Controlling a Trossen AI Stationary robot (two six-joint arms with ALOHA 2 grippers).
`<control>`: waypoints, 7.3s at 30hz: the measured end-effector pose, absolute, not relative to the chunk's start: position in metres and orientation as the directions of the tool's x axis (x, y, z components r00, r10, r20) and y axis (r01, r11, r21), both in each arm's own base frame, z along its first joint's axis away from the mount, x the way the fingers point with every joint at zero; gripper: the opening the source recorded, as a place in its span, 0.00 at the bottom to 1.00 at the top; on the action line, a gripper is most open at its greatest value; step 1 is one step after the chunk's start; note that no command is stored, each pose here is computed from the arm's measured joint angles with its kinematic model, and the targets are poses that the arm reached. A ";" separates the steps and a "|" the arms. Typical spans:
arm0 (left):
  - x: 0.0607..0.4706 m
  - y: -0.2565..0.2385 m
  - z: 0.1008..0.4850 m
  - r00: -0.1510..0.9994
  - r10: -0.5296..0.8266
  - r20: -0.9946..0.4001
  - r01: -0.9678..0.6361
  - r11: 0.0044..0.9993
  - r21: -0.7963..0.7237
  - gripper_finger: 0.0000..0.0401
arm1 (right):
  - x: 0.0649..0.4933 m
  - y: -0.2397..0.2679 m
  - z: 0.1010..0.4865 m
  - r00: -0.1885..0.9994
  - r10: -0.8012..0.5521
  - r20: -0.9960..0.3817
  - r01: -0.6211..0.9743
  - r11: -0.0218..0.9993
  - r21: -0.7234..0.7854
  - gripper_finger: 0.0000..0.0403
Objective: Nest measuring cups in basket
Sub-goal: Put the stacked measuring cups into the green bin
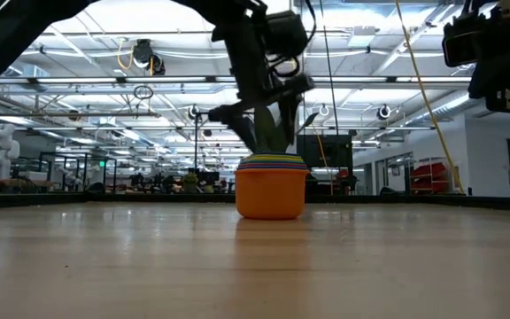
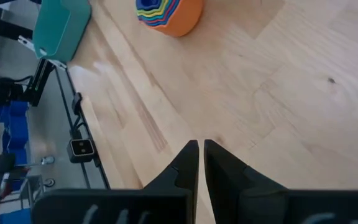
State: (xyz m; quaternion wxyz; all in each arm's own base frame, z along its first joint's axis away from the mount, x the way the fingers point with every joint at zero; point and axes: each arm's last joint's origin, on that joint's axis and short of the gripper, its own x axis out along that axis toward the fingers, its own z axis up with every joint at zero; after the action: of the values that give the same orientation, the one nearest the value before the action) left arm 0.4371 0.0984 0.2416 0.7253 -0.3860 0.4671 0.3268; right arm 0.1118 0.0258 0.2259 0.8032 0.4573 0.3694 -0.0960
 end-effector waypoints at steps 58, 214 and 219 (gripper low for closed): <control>0.462 0.066 0.181 0.263 0.051 -0.964 -0.848 0.489 -0.205 0.58 | 0.117 0.029 0.226 0.694 0.266 -0.669 0.441 0.578 0.687 0.04; 0.443 0.016 0.210 0.158 -0.043 -0.987 -0.747 0.648 -0.148 0.33 | 0.115 0.029 0.216 0.646 0.271 -0.714 0.400 0.677 0.619 0.04; 0.431 0.016 0.227 0.132 -0.029 -0.991 -0.765 0.633 -0.121 0.33 | 0.116 0.030 0.202 0.642 0.277 -0.715 0.415 0.658 0.628 0.04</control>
State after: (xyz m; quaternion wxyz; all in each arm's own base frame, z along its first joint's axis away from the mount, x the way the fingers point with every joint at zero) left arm 0.4315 0.0162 0.2270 0.6758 -0.3309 0.5997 0.2723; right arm 0.1160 0.0296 0.2023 0.8074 0.4111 0.4210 -0.0427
